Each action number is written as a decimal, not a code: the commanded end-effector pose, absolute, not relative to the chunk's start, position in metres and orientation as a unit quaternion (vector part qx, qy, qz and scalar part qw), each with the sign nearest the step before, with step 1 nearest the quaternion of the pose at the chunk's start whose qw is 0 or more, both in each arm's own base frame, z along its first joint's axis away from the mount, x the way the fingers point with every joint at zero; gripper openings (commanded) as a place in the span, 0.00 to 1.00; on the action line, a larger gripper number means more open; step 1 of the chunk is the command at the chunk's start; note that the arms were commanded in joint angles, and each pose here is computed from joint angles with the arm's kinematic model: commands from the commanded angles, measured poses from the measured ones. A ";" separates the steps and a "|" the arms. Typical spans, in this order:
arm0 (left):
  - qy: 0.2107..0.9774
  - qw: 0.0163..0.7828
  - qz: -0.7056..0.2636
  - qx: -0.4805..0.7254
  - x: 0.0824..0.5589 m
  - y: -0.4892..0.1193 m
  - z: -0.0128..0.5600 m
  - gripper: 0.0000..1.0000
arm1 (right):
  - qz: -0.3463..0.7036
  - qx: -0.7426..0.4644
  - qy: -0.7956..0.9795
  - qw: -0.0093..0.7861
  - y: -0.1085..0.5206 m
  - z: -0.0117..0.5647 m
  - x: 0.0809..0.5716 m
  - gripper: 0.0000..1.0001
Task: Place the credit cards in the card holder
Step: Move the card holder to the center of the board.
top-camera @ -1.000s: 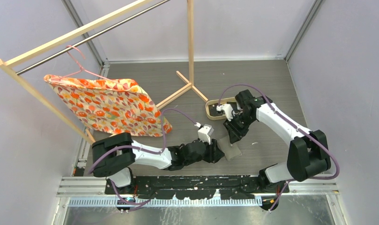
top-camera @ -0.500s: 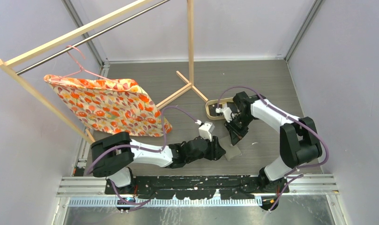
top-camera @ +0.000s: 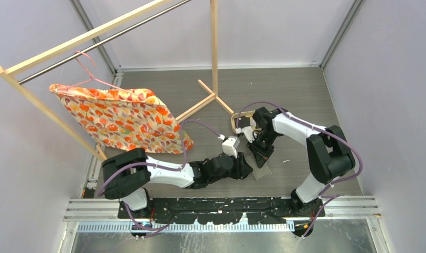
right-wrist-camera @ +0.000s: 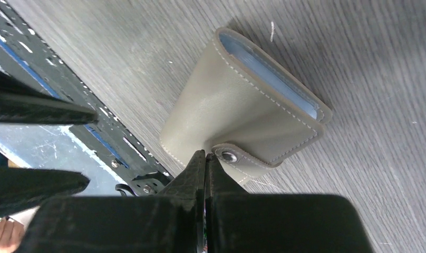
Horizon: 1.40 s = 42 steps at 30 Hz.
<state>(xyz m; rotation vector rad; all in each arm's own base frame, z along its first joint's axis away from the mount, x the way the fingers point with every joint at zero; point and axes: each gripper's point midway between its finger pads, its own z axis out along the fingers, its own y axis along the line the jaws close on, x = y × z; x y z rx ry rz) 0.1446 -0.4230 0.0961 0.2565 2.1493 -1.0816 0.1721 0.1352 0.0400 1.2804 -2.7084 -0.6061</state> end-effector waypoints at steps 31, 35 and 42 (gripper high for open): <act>0.842 0.395 -0.311 0.199 0.173 -0.386 0.122 0.77 | -0.274 0.317 -0.905 -0.075 0.104 0.088 0.208 0.22; 0.847 0.369 -0.341 0.172 0.171 -0.380 0.115 0.77 | -0.275 0.313 -0.907 -0.068 0.113 0.081 0.213 0.30; 0.847 0.349 -0.371 0.154 0.161 -0.380 0.110 0.73 | -0.283 0.290 -0.913 -0.054 0.129 0.066 0.229 0.38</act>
